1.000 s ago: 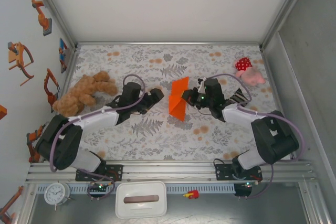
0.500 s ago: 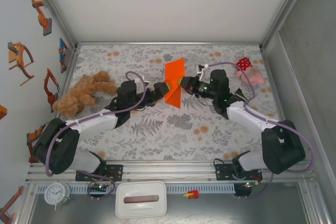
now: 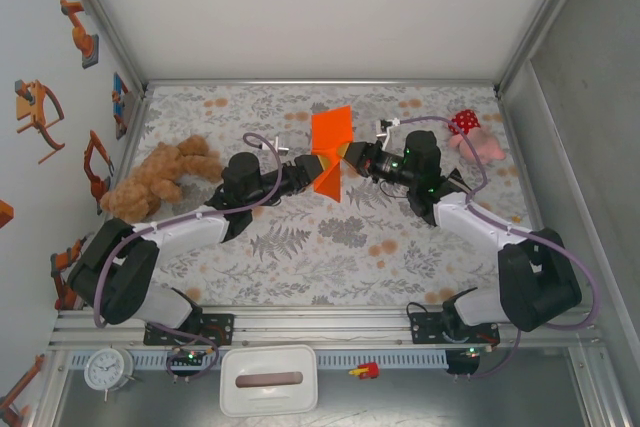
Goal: Fold a paper plane with a square sheet of paper (pick it up from the middle)
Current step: Turn over the paper at the center of the table.
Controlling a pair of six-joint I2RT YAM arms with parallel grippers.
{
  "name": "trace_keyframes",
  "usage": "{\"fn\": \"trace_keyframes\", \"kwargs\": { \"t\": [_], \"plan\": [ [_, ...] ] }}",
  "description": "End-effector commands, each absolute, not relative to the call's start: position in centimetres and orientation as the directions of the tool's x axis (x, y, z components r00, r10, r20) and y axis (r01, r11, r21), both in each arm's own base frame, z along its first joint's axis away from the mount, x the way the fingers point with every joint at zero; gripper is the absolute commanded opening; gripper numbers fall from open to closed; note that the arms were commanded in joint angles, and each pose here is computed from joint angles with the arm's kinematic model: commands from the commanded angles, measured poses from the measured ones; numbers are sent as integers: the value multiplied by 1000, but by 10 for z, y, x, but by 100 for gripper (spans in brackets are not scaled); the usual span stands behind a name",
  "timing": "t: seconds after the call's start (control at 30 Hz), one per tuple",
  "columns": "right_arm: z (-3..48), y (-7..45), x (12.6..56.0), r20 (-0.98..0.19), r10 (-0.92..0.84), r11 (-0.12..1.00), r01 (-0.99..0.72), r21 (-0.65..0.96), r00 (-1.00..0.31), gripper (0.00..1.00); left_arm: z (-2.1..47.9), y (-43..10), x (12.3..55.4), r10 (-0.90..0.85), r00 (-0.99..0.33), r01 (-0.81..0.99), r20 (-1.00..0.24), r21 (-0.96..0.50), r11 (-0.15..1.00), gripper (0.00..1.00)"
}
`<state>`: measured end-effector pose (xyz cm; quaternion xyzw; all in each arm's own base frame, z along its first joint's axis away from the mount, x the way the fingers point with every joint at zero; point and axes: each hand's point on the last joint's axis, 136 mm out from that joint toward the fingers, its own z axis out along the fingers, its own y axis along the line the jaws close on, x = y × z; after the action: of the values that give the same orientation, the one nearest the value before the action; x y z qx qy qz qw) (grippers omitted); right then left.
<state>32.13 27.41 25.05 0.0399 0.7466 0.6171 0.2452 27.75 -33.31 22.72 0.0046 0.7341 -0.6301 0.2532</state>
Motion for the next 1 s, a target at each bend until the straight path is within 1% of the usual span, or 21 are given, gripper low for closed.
{"fn": "trace_keyframes", "kwargs": {
  "t": [0.0,0.1,0.27,0.37,0.47,0.53,0.57,0.67,0.73,0.83,0.97],
  "plan": [
    [255,272,321,-325,363,216,-260,941,-873,0,237,-336,274,-302,-861,373,-409,-912,169,55],
    [254,272,321,-322,363,218,-257,942,-874,0,235,-336,274,-299,-867,360,-399,-916,178,49],
    [247,268,323,-313,365,229,-242,943,-877,0,231,-336,276,-290,-877,337,-382,-921,195,42],
    [243,266,323,-305,362,237,-230,944,-881,4,231,-335,277,-292,-878,334,-380,-922,195,34],
    [239,263,324,-314,362,262,-228,938,-878,11,227,-334,280,-289,-887,307,-360,-928,212,24],
    [232,257,324,-341,358,313,-232,921,-870,18,224,-335,282,-277,-899,282,-340,-932,230,18],
    [226,251,327,-358,361,359,-226,906,-861,20,223,-335,283,-270,-901,277,-340,-929,245,16],
    [208,233,327,-404,341,502,-198,842,-849,34,221,-331,283,-265,-891,290,-369,-911,293,14],
    [206,217,327,-432,347,560,-186,807,-832,43,217,-326,284,-263,-881,297,-394,-892,342,13],
    [206,197,328,-463,367,613,-165,773,-807,49,211,-315,284,-253,-866,301,-431,-854,424,11],
    [210,178,327,-513,365,686,-148,712,-777,54,206,-297,285,-208,-844,305,-495,-761,573,10]
  ]
}}
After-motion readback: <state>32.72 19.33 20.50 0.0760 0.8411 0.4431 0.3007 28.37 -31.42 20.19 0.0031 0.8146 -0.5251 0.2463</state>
